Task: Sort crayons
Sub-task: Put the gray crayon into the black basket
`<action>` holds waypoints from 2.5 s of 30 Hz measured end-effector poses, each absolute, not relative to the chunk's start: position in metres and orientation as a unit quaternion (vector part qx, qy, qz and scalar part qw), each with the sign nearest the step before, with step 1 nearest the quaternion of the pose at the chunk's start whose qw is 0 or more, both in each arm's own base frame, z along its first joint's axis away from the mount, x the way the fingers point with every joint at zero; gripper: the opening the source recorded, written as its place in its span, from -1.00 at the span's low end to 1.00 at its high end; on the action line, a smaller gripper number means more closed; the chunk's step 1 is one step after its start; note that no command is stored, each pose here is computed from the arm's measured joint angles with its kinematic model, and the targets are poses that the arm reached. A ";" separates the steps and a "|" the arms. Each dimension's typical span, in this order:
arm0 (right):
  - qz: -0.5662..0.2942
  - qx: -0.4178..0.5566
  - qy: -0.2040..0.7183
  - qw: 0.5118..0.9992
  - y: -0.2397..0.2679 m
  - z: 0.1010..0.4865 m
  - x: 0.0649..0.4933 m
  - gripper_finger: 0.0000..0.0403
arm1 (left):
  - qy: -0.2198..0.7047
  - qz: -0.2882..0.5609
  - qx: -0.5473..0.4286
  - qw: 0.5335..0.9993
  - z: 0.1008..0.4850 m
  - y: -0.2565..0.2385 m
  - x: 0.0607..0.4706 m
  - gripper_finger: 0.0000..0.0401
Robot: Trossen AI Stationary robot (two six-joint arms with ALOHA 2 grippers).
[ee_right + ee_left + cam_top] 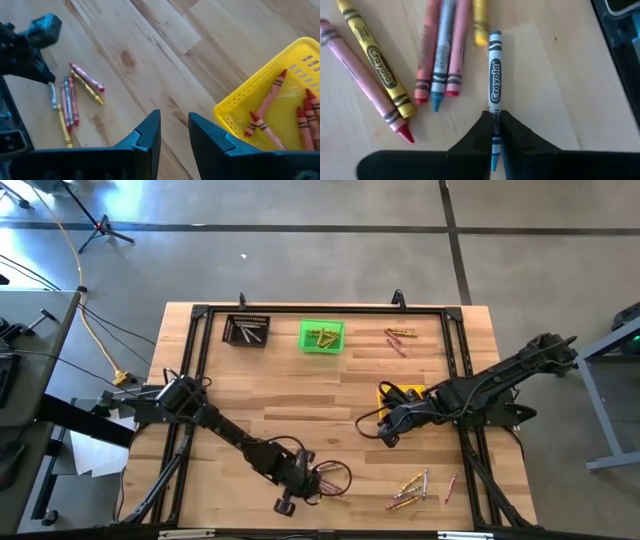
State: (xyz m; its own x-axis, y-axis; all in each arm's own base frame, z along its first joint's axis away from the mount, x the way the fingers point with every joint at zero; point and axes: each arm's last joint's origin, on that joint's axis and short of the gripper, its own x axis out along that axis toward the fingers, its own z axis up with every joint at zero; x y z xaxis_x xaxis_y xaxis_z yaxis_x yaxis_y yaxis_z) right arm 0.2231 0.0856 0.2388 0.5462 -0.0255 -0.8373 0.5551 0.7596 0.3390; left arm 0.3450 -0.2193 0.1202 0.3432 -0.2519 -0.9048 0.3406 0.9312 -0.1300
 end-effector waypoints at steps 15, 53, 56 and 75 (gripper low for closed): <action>-0.196 0.190 0.507 0.817 0.053 0.232 0.219 -0.58 | 0.667 -0.055 -0.067 0.740 0.120 -0.217 0.317 -0.99; -0.246 0.182 0.496 0.813 -0.048 0.234 0.226 -0.58 | 0.387 0.714 -0.128 0.569 0.247 0.082 0.249 -1.00; -0.257 0.196 0.491 0.809 -0.051 0.234 0.226 -0.58 | 0.431 0.687 -0.125 0.572 0.235 0.106 0.246 -1.00; -0.300 0.272 0.460 0.790 -0.059 0.235 0.225 -0.58 | 0.556 0.562 -0.099 0.604 0.205 0.176 0.224 -0.95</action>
